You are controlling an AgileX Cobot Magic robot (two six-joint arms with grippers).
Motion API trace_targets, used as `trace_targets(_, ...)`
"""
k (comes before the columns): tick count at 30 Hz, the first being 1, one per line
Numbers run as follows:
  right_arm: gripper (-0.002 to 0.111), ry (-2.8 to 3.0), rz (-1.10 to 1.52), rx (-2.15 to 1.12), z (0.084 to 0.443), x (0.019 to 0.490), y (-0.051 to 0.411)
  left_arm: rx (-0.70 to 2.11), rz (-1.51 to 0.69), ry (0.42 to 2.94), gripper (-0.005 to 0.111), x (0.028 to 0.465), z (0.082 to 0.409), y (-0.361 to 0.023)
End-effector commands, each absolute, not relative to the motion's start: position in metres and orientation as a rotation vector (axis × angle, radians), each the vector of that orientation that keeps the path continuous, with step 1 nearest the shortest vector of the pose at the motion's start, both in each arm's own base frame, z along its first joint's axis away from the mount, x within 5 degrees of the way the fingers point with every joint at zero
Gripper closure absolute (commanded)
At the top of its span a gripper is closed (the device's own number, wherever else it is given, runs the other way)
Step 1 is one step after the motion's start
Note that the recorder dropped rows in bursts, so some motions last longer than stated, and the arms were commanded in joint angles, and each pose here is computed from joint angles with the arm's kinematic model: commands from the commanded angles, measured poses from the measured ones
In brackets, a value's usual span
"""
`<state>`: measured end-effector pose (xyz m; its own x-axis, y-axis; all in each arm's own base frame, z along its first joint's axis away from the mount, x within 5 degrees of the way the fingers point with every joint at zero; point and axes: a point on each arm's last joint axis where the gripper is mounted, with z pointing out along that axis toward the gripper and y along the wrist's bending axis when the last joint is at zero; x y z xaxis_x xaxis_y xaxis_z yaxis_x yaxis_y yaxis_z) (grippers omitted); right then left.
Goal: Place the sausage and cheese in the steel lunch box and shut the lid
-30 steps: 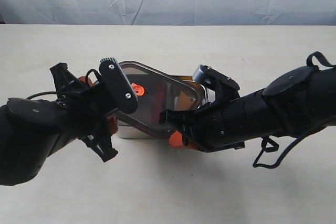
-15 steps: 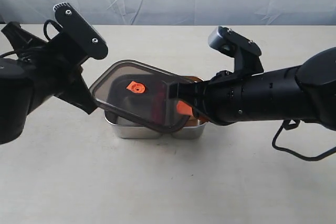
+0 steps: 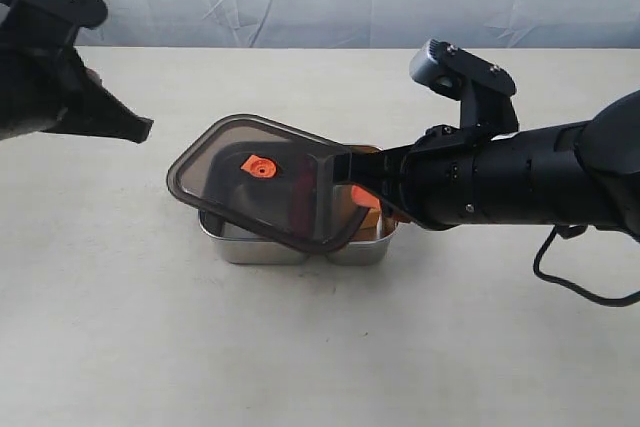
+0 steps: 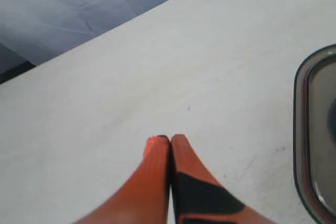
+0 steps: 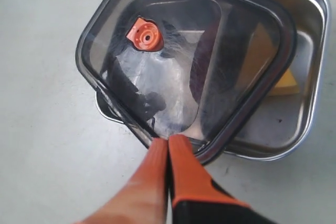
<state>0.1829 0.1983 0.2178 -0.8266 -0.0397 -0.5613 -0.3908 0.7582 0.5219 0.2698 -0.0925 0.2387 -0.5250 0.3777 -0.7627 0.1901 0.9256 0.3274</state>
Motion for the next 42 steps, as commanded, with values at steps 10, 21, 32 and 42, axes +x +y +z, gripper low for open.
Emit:
trace_targets(10,0.108,2.406,0.903,-0.345,0.224,0.179,0.196,0.311,-0.199,2.308,0.107,0.335,0.174,-0.071)
trace_targets(21,0.108,2.386,0.873,-0.333,0.225,0.182,0.194,0.387,-0.478,2.34,0.107,0.34,0.154,-0.093)
trace_targets(32,0.108,2.386,0.871,-0.337,0.225,0.182,0.194,0.482,-0.566,2.483,0.107,0.324,0.151,-0.097)
trace_targets(42,0.108,2.375,0.854,-0.333,0.225,0.183,0.194,0.521,-0.725,2.54,0.107,0.31,0.162,-0.104)
